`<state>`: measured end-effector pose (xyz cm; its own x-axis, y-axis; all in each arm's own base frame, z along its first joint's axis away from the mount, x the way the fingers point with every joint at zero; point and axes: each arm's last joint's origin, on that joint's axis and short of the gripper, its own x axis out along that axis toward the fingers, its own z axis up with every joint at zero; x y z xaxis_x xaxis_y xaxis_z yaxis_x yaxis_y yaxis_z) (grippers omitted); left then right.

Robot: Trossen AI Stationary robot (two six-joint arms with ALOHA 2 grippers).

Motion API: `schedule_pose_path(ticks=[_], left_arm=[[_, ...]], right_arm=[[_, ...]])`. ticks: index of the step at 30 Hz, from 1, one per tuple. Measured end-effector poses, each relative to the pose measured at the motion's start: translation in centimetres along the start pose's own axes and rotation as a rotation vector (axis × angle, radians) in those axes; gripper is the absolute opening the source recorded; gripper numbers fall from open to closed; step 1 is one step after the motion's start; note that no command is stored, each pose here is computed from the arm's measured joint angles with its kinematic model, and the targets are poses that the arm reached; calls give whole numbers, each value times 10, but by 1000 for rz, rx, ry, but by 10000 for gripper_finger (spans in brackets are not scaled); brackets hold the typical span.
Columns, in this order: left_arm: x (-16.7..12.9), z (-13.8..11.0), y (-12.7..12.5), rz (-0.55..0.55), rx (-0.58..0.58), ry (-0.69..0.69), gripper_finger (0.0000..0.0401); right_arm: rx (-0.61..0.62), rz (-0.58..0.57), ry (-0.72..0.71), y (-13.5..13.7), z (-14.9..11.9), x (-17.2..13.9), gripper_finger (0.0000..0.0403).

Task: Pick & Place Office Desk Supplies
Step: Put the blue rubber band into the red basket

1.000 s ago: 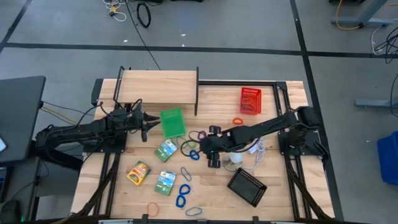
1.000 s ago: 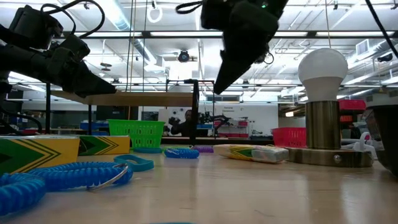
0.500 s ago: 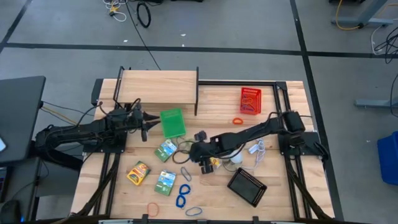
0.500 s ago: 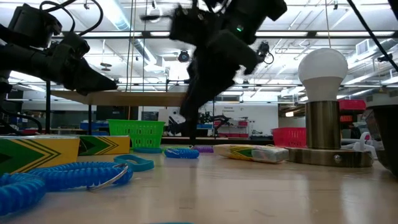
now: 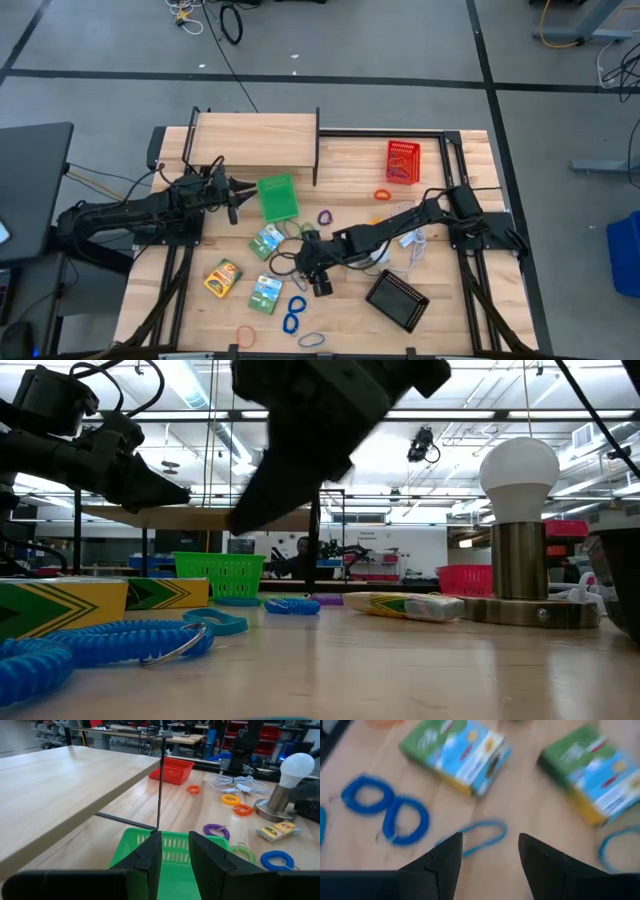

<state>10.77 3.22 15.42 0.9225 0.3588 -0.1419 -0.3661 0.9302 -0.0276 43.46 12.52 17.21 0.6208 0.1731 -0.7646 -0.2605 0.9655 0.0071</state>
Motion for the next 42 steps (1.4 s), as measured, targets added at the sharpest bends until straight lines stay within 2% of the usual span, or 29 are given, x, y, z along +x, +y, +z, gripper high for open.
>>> schedule_pose_path(ticks=[9, 16, 20, 32, 35, 37, 42], left_arm=[[0, 0, 0, -4, -20, -3, 104], [0, 0, 0, -4, -26, -4, 104], [0, 0, 0, -4, -33, -3, 104], [0, 0, 0, -4, -35, 0, 104], [0, 0, 0, -4, -35, 0, 104], [0, 0, 0, -4, -35, 0, 104], [0, 0, 0, -4, -35, 0, 104]], right_arm=[[59, 50, 2, 13, -6, 26, 201], [73, -14, 45, 9, -8, 39, 201], [117, -25, 57, 3, -10, 42, 201], [129, -62, 83, 3, -19, 55, 197], [111, -73, 86, 6, -20, 55, 176], [94, -91, 86, 8, -20, 55, 147], [46, -92, 82, 16, -20, 56, 29]])
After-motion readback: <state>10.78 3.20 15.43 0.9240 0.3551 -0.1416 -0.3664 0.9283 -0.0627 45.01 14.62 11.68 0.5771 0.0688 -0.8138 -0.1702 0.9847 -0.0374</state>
